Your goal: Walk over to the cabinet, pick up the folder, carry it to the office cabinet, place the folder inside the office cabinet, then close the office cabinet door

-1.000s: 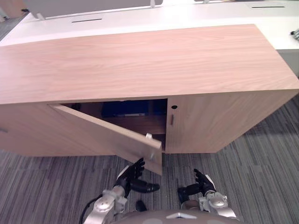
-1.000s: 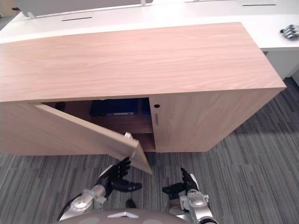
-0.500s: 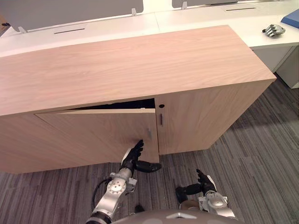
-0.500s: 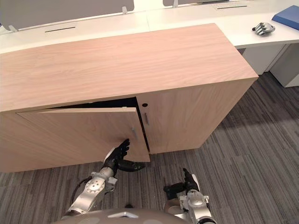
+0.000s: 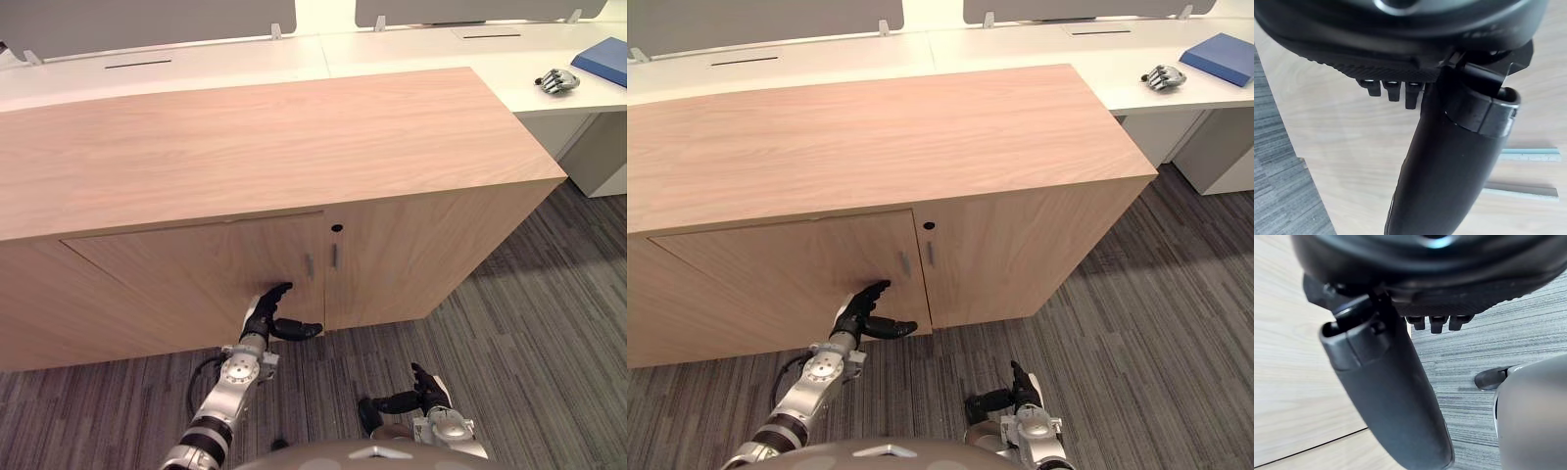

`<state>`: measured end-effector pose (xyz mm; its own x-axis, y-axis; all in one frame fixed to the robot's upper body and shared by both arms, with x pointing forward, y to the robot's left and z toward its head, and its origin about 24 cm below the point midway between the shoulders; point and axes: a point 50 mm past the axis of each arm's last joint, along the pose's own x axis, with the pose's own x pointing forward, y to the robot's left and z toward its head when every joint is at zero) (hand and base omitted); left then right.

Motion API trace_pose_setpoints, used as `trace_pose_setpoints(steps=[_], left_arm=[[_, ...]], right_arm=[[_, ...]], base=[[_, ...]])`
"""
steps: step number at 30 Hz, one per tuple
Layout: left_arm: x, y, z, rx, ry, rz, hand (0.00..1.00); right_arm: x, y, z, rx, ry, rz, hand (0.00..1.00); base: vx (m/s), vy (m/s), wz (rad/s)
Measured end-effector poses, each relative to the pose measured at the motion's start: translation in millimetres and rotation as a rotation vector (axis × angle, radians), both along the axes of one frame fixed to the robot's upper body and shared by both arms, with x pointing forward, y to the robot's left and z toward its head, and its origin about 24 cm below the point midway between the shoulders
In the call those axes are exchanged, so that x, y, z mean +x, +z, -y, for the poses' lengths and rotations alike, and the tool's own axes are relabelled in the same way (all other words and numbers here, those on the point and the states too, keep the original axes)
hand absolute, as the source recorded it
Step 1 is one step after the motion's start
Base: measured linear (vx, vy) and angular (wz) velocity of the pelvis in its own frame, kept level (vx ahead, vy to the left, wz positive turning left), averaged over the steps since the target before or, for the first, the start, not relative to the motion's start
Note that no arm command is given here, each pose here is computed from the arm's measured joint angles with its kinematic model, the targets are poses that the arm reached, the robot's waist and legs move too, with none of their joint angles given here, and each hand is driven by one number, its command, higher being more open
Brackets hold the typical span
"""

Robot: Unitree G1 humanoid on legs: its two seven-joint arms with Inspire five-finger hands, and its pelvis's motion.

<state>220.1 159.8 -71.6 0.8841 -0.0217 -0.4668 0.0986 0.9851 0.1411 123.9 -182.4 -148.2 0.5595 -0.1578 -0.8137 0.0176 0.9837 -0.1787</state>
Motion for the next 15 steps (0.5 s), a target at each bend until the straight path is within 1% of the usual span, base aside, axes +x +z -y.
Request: trace_pose_setpoints(steps=[10, 15], left_arm=[[-1.4, -0.8, -1.4, 0.004, 0.000, -0.003, 1.00], [-21.1, -12.4, -3.1, -0.002, -0.017, -0.057, 1.00]], right_arm=[[-3.8, -2.1, 1.1, 0.003, -0.018, -0.017, 1.00], [-12.6, -5.1, 7.5, 0.030, -0.128, -0.037, 1.00]], base=[[0.00, 0.000, 0.03], [-0.03, -0.003, 0.09]])
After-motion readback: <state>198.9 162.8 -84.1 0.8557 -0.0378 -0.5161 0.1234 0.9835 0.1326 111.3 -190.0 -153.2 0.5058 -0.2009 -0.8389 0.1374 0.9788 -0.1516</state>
